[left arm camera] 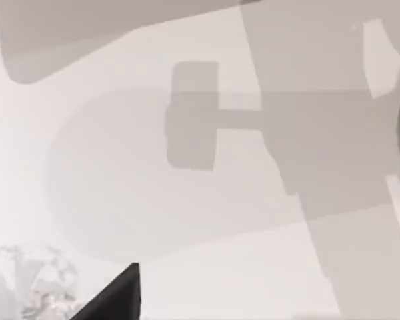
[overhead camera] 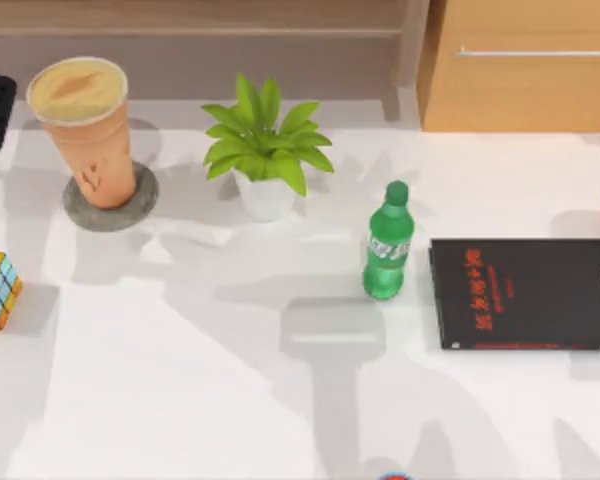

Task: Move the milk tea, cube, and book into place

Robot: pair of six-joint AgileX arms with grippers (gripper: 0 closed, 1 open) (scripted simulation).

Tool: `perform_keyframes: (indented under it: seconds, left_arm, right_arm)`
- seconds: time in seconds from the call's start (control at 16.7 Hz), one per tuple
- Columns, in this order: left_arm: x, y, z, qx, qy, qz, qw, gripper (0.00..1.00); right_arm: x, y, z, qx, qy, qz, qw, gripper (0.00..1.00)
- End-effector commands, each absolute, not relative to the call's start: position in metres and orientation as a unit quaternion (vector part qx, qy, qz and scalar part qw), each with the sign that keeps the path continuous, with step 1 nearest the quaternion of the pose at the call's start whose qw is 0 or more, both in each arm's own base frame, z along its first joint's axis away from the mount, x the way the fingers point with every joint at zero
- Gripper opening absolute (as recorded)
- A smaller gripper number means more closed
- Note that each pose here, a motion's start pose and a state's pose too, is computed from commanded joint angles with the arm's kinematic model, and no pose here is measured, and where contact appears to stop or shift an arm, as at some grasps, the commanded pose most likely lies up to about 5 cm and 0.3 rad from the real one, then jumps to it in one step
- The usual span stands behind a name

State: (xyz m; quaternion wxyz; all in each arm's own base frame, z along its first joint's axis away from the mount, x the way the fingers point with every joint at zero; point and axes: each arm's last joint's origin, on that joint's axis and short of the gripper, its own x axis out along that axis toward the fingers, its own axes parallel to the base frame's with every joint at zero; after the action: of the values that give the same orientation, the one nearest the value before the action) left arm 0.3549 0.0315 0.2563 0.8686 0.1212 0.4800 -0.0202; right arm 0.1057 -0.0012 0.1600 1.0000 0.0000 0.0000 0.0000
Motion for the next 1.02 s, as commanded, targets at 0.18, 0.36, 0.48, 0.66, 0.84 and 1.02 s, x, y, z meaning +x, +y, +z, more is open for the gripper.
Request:
perform_keyframes:
  seconds: [0.18,0.36,0.48,0.66,0.84,1.02]
  left_arm:
    - [0.35,0.037,0.233,0.095,0.596,-0.042,0.796,1.0]
    - [0.348,0.039,0.214,0.071,0.673,-0.055,0.735,1.0]
    - [0.347,0.039,0.206,0.061,0.699,-0.059,0.71,1.0]
    - [0.347,0.04,0.204,0.059,0.705,-0.059,0.705,1.0]
    - [0.347,0.038,0.204,0.062,0.704,-0.061,0.705,1.0]
    - [0.347,0.039,0.192,0.058,0.706,-0.059,0.703,1.0]
  right_arm:
    - [0.106,-0.001,0.16,0.0,0.0,0.0,1.0,1.0]
    - [0.106,-0.001,0.16,0.0,0.0,0.0,1.0,1.0]
    - [0.106,-0.001,0.16,0.0,0.0,0.0,1.0,1.0]
    - [0.106,-0.001,0.16,0.0,0.0,0.0,1.0,1.0]
    - [0.106,-0.001,0.16,0.0,0.0,0.0,1.0,1.0]
    - [0.106,-0.001,0.16,0.0,0.0,0.0,1.0,1.0]
